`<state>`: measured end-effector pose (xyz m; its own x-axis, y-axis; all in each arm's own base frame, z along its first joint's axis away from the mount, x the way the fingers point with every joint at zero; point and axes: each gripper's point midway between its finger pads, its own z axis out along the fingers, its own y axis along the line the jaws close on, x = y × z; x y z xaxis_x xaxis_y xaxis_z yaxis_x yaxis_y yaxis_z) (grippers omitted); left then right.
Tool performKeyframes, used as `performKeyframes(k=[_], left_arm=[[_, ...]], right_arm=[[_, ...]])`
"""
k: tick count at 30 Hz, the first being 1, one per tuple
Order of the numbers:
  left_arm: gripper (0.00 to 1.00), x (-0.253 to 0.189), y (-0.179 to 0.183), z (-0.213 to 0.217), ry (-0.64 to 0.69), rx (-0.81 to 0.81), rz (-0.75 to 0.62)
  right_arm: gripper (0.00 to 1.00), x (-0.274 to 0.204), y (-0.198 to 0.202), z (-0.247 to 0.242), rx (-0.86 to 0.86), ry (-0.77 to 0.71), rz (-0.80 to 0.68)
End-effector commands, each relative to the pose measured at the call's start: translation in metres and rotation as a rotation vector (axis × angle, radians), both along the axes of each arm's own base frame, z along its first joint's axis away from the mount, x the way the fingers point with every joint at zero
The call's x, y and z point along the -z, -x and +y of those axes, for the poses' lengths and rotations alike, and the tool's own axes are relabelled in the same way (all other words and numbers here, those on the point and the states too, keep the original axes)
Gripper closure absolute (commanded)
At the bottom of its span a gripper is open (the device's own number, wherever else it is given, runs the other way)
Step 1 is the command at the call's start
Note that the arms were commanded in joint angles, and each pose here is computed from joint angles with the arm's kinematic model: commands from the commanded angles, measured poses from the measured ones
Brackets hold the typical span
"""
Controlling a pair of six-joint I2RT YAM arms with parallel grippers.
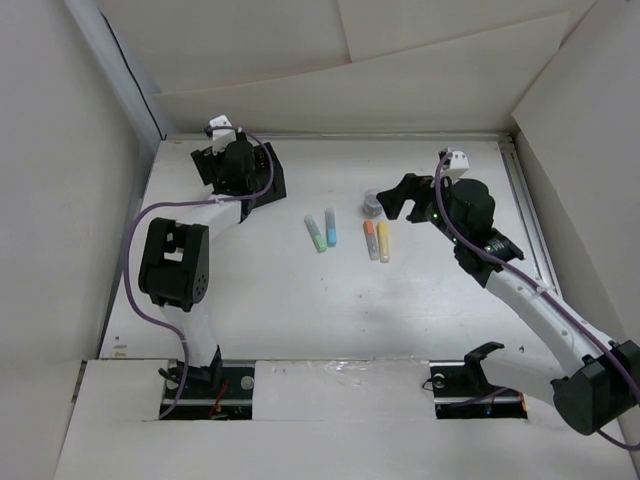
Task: Sort the stationery into containers
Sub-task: Grab a piece of stationery with the left arm
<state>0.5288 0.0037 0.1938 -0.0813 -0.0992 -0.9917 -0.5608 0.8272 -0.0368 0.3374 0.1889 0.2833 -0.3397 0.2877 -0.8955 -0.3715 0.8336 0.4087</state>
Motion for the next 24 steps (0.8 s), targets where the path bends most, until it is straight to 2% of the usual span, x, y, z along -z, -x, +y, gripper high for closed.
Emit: performKeyframes(k=[1,4,5,6,8,9,10,11,14,15,16,17,18,20,21,22,23,24], left_arm=[[0.14,-0.045,0.011,-0.004,0.015,-0.014,-0.114],[0.14,-0.060,0.019,-0.011,0.012,-0.006,-0.126],[0.19,-0.072,0.023,-0.016,0.030,-0.007,-0.149],[0.33,-0.080,0.025,-0.025,0.042,0.010,-0.159],[0.44,-0.094,0.029,-0.040,0.068,0.039,-0.173],[0.52,-0.106,0.029,-0.071,0.103,0.149,-0.178],[0.54,-0.107,0.031,-0.081,0.099,0.171,-0.156],[0.54,-0.108,0.032,-0.102,0.135,0.225,-0.151],[0.55,-0.086,0.047,-0.189,0.164,0.457,-0.053],[0.55,-0.079,0.054,-0.212,0.173,0.516,-0.031],[0.55,-0.066,0.068,-0.256,0.181,0.623,0.003],[0.54,-0.051,0.078,-0.277,0.186,0.680,0.049],[0.51,-0.039,0.087,-0.297,0.183,0.743,0.088],[0.40,-0.010,0.109,-0.338,0.155,0.831,0.174],[0.36,-0.005,0.116,-0.351,0.154,0.875,0.202],[0.32,0.002,0.121,-0.362,0.159,0.901,0.225],[0.25,0.017,0.126,-0.371,0.155,0.932,0.259],[0.22,0.012,0.127,-0.382,0.163,0.957,0.251]], right_arm=[[0.00,-0.024,0.000,0.001,0.002,-0.027,-0.082],[0.00,-0.027,0.002,0.000,0.002,-0.031,-0.090],[0.00,-0.027,0.001,-0.001,0.012,-0.030,-0.091],[0.00,-0.030,0.001,-0.004,0.023,-0.033,-0.100],[0.04,-0.029,0.001,-0.008,0.047,-0.031,-0.102],[0.15,-0.030,-0.001,-0.018,0.097,-0.049,-0.097],[0.16,-0.030,-0.001,-0.018,0.098,-0.049,-0.097],[0.42,-0.034,-0.002,-0.025,0.122,-0.053,-0.108],[0.77,-0.040,-0.002,-0.048,0.221,-0.082,-0.124],[0.79,-0.040,0.000,-0.053,0.247,-0.090,-0.116],[0.79,-0.034,-0.003,-0.067,0.314,-0.076,-0.106],[0.79,-0.035,-0.003,-0.077,0.357,-0.086,-0.102],[0.67,-0.039,0.000,-0.082,0.384,-0.107,-0.106],[0.48,-0.037,0.001,-0.097,0.439,-0.118,-0.107],[0.30,-0.040,0.003,-0.098,0.440,-0.132,-0.112],[0.22,-0.043,0.004,-0.102,0.451,-0.136,-0.121],[0.16,-0.043,0.003,-0.103,0.447,-0.137,-0.120],[0.12,-0.043,0.004,-0.101,0.436,-0.138,-0.119]])
